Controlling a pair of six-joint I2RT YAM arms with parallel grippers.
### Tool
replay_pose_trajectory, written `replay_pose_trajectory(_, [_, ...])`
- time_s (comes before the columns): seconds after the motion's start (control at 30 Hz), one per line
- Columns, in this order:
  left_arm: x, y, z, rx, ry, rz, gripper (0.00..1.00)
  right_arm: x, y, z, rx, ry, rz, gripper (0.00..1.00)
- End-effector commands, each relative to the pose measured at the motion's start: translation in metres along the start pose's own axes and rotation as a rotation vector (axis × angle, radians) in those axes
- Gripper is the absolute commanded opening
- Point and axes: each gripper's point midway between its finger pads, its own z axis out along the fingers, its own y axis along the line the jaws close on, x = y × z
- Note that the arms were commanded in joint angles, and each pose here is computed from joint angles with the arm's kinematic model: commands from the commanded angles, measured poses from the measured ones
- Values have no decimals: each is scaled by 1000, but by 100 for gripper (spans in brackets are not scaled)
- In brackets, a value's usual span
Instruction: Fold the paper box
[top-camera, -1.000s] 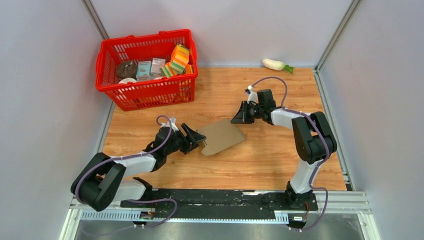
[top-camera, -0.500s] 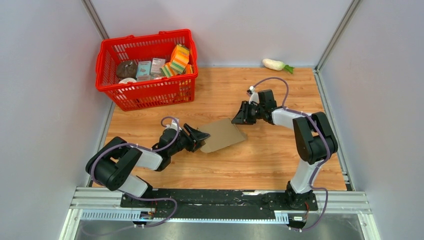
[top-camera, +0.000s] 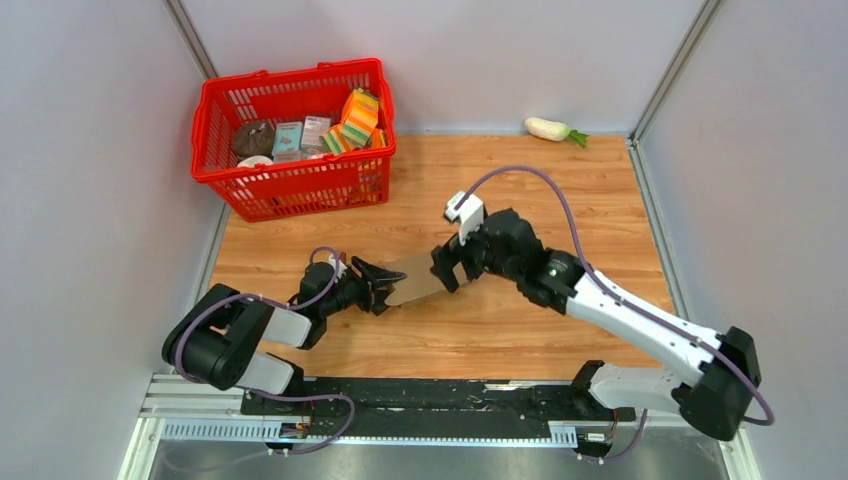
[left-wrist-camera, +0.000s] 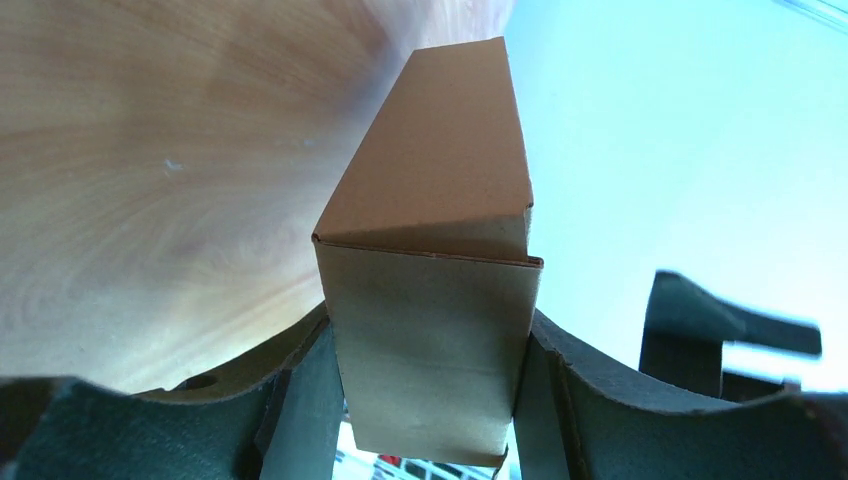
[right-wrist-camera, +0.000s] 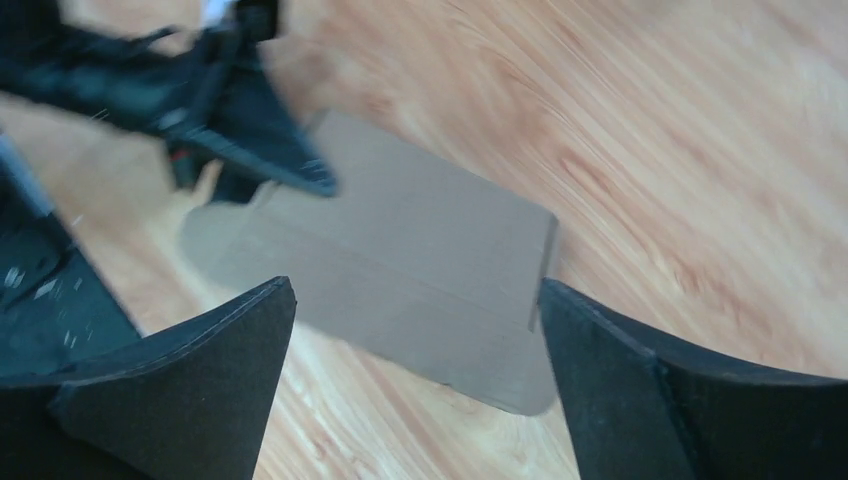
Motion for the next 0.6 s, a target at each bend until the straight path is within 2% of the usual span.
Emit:
replay_pose_trajectory(0.0, [17,-15,-18,19,135,-75,32,3,40,-13,-61,-54,-333,100])
replay_pose_trajectory(0.07, [20,-12,-25,-9,149,-77,32,12,54,-11,-95,-38,-446,100])
replay_pose_trajectory(0.3, [17,-8,-49,-74,128,-37,34,26,67,2,100,13,-807,100])
replay_pose_trajectory(0.57, [27,-15,-58,-63,161,-29,34,14,106,13,124,-77,-1009,99])
